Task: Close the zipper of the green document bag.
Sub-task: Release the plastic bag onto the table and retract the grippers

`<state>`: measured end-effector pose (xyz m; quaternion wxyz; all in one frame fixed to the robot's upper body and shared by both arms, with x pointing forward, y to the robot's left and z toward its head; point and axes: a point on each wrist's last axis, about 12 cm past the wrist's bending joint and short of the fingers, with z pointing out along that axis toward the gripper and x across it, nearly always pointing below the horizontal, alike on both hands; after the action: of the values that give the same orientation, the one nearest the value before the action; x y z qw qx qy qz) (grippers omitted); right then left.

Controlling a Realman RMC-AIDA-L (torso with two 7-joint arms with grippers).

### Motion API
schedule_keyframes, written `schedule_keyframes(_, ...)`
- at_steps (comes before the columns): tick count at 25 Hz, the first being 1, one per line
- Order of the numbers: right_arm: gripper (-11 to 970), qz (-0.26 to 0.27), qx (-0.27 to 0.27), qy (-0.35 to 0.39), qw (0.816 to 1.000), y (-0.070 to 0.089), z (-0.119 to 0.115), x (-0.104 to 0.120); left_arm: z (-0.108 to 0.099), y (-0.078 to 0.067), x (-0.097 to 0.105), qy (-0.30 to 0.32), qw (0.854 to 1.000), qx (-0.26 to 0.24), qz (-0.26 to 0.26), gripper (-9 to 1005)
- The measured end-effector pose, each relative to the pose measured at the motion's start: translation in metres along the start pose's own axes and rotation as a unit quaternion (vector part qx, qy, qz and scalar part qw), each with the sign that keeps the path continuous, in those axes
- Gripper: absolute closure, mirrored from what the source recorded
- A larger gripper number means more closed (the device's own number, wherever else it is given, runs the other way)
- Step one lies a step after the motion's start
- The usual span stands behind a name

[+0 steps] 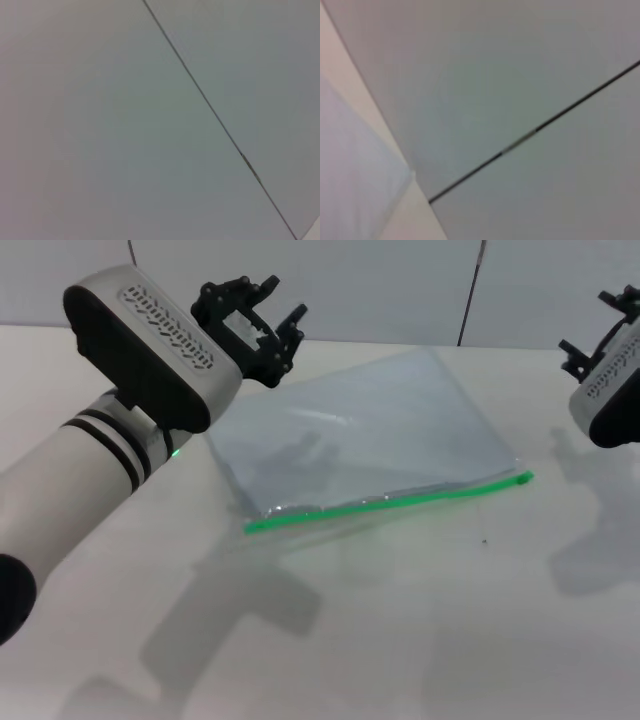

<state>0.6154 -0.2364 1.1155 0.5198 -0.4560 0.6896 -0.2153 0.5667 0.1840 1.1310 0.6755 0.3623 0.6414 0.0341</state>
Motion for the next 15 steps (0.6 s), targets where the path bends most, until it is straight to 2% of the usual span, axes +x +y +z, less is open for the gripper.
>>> schedule_keyframes(3,485,0.028,0.01,-0.024,0.999,0.004,-0.002,-0.007,0.001,-0.002,-0.002,-0.002,1.0,-0.003,-0.007,710)
schedule_keyframes(6,419,0.072,0.026,-0.066,0.995,0.01,-0.007,-0.015,0.001,0.002,-0.002,-0.011,0.999,-0.032,-0.025,593)
schedule_keyframes(9,276,0.134,0.043,-0.126,0.982,0.016,-0.016,-0.027,-0.001,0.006,0.0,-0.026,0.996,-0.077,-0.039,473)
schedule_keyframes(13,278,0.202,0.058,-0.196,0.958,0.02,-0.024,-0.039,-0.004,0.007,0.006,-0.055,0.987,-0.136,-0.073,311)
schedule_keyframes(15,279,0.224,0.067,-0.214,0.948,0.023,-0.026,-0.037,-0.007,0.007,0.011,-0.071,0.98,-0.159,-0.099,230)
